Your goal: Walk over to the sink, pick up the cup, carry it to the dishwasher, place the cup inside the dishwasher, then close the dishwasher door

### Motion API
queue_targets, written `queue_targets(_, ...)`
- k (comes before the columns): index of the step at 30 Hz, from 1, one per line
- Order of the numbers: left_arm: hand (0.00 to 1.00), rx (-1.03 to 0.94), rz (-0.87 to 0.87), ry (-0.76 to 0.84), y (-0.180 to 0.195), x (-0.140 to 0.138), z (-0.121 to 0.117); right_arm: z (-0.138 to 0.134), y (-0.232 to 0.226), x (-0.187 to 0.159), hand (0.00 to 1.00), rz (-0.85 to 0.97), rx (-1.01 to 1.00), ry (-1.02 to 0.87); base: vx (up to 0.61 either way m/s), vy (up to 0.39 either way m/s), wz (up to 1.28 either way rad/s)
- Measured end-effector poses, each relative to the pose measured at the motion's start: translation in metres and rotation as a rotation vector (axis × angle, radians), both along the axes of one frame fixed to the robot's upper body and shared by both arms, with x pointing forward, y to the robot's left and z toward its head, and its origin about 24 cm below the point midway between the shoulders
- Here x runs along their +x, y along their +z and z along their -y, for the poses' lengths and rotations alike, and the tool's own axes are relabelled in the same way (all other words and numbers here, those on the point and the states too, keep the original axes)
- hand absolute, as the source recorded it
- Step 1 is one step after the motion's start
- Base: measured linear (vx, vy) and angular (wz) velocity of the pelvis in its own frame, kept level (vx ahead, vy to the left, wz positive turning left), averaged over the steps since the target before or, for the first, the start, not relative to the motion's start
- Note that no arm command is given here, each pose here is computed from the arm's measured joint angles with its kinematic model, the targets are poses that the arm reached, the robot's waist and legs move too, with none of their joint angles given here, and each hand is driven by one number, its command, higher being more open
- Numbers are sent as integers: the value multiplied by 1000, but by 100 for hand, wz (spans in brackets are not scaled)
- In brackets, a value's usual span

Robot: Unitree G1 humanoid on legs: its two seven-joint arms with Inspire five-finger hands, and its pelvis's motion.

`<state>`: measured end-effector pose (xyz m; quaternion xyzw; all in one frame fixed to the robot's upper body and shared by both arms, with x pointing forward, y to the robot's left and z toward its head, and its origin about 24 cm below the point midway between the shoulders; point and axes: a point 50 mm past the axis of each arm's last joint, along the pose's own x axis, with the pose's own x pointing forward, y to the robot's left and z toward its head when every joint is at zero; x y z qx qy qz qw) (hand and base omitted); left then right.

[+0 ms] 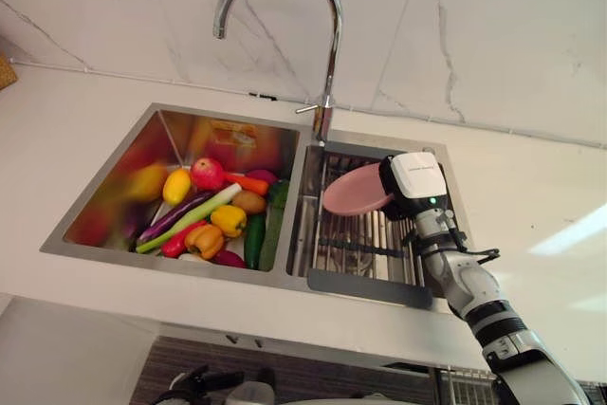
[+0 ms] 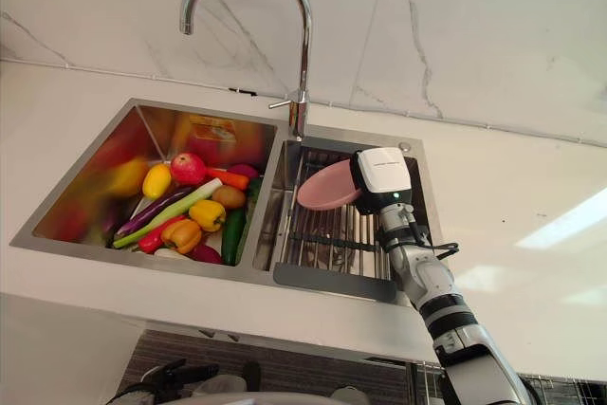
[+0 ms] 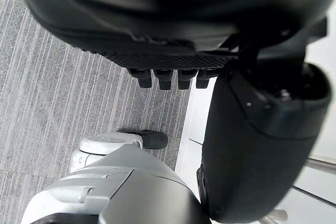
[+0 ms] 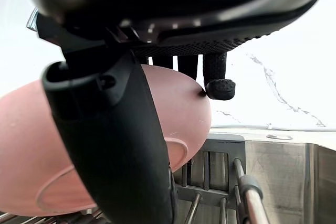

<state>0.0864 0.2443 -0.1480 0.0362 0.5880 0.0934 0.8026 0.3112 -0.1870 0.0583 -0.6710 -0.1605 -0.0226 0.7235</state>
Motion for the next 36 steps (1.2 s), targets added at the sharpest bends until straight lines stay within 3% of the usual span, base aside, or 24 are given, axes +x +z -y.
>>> queue_targets(15, 100, 9, 0, 25, 0, -3, 0, -11, 48, -2, 0, 104, 204, 110, 14, -4, -10)
queue_targets(25, 100, 16, -30, 61, -3, -16, -1, 19, 123, -26, 0, 384, 239, 99, 14, 3, -27)
queue_targets(36, 100, 12, -56, 100, -7, -25, 3, 47, 124, -51, 0, 447, 300, 5, 19, -14, -20)
